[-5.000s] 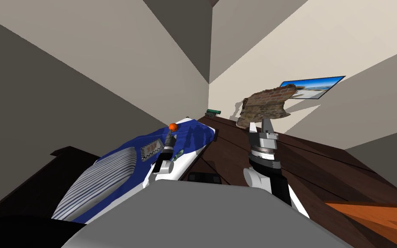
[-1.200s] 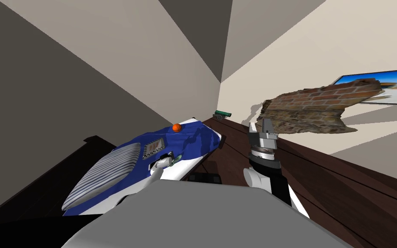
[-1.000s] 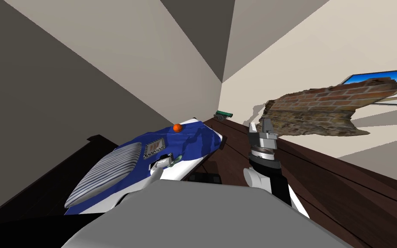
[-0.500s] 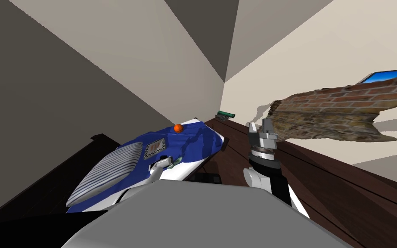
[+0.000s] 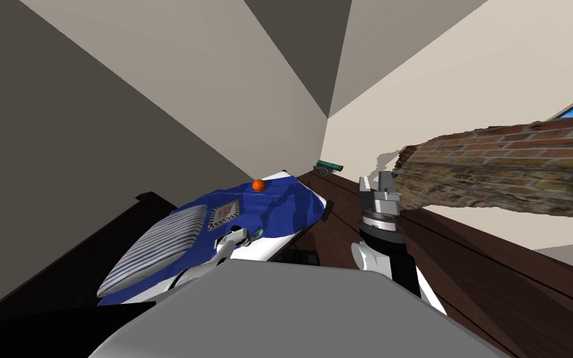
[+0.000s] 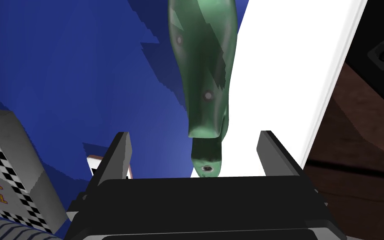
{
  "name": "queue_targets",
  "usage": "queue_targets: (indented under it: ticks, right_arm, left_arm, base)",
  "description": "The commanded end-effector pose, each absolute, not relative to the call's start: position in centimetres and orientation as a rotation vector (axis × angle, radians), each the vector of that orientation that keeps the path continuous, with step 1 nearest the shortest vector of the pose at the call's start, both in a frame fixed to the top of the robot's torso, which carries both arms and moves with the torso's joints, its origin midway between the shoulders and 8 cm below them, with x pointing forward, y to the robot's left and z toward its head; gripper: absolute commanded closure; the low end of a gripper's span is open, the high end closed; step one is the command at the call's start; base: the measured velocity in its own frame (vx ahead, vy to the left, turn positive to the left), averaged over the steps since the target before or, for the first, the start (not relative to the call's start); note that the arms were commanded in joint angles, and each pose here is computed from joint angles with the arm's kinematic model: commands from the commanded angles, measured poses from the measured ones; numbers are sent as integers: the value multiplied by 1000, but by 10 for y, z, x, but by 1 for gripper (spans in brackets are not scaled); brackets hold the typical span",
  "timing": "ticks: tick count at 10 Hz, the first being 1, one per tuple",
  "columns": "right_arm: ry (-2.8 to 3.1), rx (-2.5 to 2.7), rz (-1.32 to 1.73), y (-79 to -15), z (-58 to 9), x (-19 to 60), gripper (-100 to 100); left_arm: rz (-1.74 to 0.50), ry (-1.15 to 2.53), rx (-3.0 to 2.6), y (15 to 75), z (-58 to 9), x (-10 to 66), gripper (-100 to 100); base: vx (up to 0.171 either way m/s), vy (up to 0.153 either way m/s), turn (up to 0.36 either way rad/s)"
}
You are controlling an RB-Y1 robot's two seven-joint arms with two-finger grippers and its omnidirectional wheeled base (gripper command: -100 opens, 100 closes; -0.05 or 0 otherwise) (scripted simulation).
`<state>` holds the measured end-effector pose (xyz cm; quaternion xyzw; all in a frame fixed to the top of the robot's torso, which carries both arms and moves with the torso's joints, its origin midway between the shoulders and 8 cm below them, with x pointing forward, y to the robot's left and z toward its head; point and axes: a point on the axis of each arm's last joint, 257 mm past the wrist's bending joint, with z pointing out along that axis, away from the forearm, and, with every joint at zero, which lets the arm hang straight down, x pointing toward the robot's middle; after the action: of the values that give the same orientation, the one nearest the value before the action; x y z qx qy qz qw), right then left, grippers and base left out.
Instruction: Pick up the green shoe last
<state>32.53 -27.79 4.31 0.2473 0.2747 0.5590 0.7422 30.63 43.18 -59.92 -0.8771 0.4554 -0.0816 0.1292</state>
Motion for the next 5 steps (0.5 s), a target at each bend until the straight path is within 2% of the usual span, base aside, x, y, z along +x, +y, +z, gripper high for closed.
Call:
queue_targets:
  ticks: [1, 4, 5]
  right_arm:
    - [602, 542, 1225, -278, 43, 325, 0]
    - [602, 542, 1225, -278, 43, 325, 0]
    - [602, 542, 1225, -278, 43, 325, 0]
  left_arm:
    - [-222, 1326, -2567, 430, -603, 302, -100]
    - [-199, 1329, -2594, 427, -608, 294, -100]
    - [-197, 1329, -2596, 426, -608, 293, 0]
  base:
    - [47, 3, 17]
    - [33, 6, 21]
    - [0, 0, 0]
